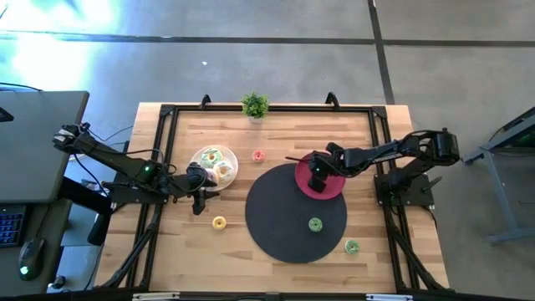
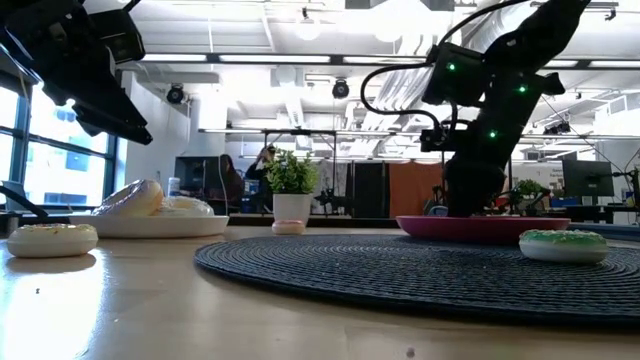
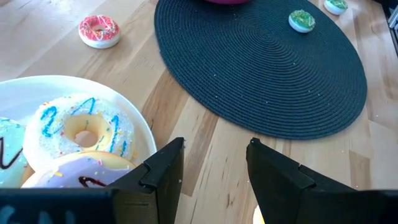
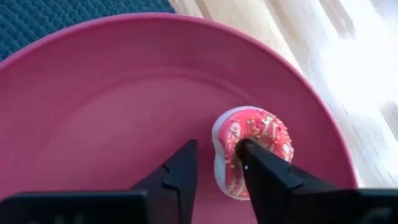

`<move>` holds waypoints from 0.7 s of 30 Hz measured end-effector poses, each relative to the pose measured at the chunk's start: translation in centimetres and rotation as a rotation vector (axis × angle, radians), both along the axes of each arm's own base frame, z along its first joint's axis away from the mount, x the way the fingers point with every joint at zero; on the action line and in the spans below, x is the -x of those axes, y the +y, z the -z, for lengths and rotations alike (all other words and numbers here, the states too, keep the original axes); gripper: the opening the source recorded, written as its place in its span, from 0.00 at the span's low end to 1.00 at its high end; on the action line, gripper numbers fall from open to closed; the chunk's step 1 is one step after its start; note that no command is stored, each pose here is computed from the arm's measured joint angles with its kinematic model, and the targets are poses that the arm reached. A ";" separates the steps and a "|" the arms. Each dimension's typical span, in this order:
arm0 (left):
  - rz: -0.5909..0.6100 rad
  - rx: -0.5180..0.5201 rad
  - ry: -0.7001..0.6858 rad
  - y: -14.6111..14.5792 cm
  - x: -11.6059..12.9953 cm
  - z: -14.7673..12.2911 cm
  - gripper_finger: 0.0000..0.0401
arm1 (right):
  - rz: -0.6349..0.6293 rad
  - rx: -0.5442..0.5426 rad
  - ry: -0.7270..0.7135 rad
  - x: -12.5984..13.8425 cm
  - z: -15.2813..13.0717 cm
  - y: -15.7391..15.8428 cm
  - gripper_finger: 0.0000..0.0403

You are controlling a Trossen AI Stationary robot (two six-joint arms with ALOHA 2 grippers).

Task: Pick & Place donuts
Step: Put the bottom small pink donut onto the red plate, then put the top small green donut onto the red plate

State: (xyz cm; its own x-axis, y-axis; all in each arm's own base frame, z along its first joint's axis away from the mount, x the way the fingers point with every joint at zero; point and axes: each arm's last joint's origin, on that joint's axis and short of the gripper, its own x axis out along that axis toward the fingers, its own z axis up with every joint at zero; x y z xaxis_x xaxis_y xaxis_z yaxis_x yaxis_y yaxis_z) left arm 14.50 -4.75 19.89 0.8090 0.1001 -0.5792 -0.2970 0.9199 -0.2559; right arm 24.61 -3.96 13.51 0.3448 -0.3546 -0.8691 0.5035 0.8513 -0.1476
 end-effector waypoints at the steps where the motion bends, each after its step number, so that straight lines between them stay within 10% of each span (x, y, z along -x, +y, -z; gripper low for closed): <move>1: 0.000 0.000 0.000 0.0 0.0 0.0 0.42 | 0.000 0.000 0.000 0.0 0.0 0.0 0.30; 21: -0.010 0.020 -0.001 0.0 0.0 0.0 0.42 | -0.154 -0.190 0.121 -3.0 -9.5 6.2 0.38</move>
